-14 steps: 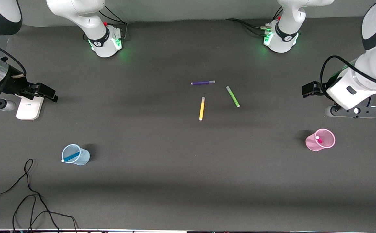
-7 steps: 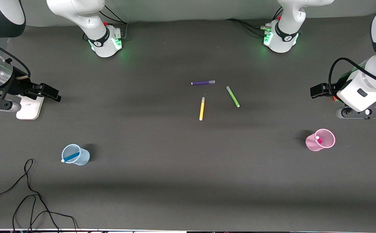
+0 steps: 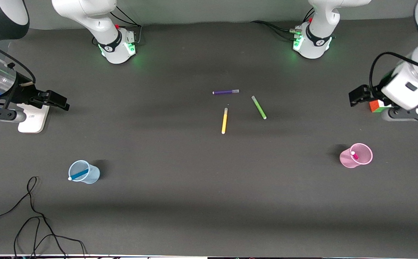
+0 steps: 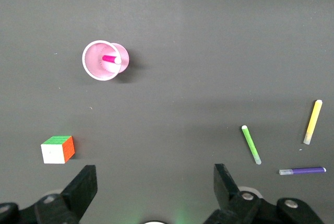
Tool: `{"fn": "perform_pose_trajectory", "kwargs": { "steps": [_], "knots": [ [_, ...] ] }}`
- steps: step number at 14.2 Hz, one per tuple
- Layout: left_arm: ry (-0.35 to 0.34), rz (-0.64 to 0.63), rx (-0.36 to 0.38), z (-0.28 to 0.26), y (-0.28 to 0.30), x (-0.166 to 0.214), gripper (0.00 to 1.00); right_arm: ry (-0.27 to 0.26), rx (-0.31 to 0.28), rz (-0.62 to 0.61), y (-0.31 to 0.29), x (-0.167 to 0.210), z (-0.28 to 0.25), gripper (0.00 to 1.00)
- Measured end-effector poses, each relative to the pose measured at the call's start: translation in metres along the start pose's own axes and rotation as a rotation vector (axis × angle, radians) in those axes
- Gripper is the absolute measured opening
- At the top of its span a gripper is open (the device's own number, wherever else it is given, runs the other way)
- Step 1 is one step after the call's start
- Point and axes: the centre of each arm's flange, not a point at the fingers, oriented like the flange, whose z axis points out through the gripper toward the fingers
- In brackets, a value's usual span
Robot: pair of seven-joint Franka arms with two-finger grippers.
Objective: Place pink and blue markers in matching cups
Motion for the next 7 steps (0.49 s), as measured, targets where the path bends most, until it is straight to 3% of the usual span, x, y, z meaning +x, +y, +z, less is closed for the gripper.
{"fn": "perform_pose_trajectory", "kwargs": {
  "steps": [7],
  "knots": [
    [-0.003, 0.066, 0.012, -0.004, 0.009, -0.024, 1.00, -0.010, -0.002, 0.001, 0.000, -0.001, 0.001, 1.00]
  ]
}}
